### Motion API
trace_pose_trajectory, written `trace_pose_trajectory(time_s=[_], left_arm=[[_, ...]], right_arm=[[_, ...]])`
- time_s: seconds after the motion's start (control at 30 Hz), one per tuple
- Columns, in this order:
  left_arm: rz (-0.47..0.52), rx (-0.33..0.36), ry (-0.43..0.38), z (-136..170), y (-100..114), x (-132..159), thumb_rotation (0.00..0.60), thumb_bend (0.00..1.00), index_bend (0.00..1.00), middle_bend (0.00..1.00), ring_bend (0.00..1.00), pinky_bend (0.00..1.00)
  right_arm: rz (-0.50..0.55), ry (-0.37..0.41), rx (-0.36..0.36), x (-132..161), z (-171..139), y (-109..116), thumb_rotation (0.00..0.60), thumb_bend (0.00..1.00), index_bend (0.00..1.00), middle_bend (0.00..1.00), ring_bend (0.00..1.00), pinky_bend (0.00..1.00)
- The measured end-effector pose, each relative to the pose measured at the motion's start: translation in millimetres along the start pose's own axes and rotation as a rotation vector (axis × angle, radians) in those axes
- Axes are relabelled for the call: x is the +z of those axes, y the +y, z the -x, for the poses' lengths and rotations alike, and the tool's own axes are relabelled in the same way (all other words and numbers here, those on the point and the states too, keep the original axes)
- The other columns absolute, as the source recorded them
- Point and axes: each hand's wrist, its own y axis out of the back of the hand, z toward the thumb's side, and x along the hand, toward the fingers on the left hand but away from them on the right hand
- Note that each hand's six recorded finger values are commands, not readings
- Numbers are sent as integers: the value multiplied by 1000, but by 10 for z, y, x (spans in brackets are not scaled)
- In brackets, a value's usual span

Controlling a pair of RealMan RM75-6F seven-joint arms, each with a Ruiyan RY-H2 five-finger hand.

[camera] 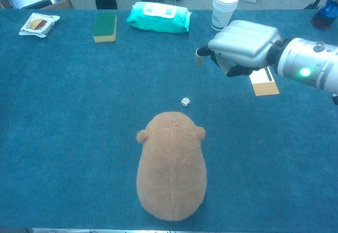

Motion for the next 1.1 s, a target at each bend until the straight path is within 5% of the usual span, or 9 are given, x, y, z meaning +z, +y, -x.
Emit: trace_pose_trajectory(time_s=[0.53,1.1], left_arm=[[8,-8,4,-12,-38,-29,600,427,320,237,168,417],[20,-17,14,3,-92,-68,600,427,320,236,169,417]], right_arm=[[-67,14,171,217,170,-81,600,1000,317,1000,1000,1000],[-108,71,233,501,378,-265,600,1000,317,1000,1000,1000]])
